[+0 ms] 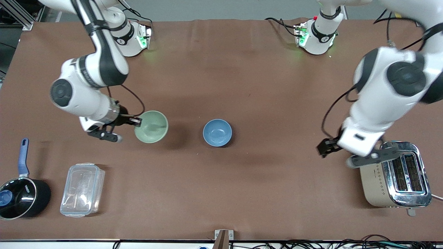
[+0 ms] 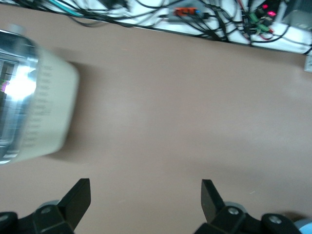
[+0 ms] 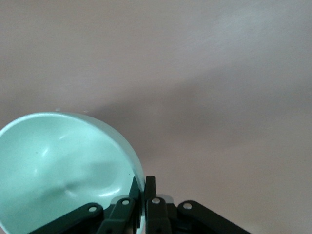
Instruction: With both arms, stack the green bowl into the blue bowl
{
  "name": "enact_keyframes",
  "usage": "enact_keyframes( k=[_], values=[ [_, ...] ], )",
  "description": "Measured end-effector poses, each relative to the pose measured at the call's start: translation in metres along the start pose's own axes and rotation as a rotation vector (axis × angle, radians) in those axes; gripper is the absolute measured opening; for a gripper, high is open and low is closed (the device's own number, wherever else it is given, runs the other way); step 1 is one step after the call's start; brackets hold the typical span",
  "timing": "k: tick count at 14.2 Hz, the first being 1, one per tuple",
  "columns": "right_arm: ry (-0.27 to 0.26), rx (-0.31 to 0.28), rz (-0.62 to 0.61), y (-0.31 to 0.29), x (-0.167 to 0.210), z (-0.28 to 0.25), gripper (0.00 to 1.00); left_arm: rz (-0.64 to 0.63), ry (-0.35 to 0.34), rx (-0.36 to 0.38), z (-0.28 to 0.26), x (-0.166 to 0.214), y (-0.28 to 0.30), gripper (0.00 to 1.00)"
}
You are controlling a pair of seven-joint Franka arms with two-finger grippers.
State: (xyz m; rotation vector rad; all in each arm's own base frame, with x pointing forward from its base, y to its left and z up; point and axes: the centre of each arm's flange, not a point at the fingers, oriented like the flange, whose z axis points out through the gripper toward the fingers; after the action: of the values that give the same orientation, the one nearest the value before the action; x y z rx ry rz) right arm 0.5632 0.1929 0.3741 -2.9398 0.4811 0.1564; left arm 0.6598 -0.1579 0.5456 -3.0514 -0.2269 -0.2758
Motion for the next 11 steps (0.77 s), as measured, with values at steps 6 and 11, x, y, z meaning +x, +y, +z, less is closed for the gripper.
enact_keyframes(
  k=[6, 11],
  values=[
    [0.076, 0.045, 0.168, -0.131, -0.105, 0.058, 0.05, 0.091, -0.049, 0.01, -0.081, -0.028, -0.049, 1.0],
    [0.087, 0.027, 0.319, -0.164, -0.13, 0.115, 0.05, 0.141, -0.127, -0.028, -0.103, -0.047, -0.121, 1.0]
  ],
)
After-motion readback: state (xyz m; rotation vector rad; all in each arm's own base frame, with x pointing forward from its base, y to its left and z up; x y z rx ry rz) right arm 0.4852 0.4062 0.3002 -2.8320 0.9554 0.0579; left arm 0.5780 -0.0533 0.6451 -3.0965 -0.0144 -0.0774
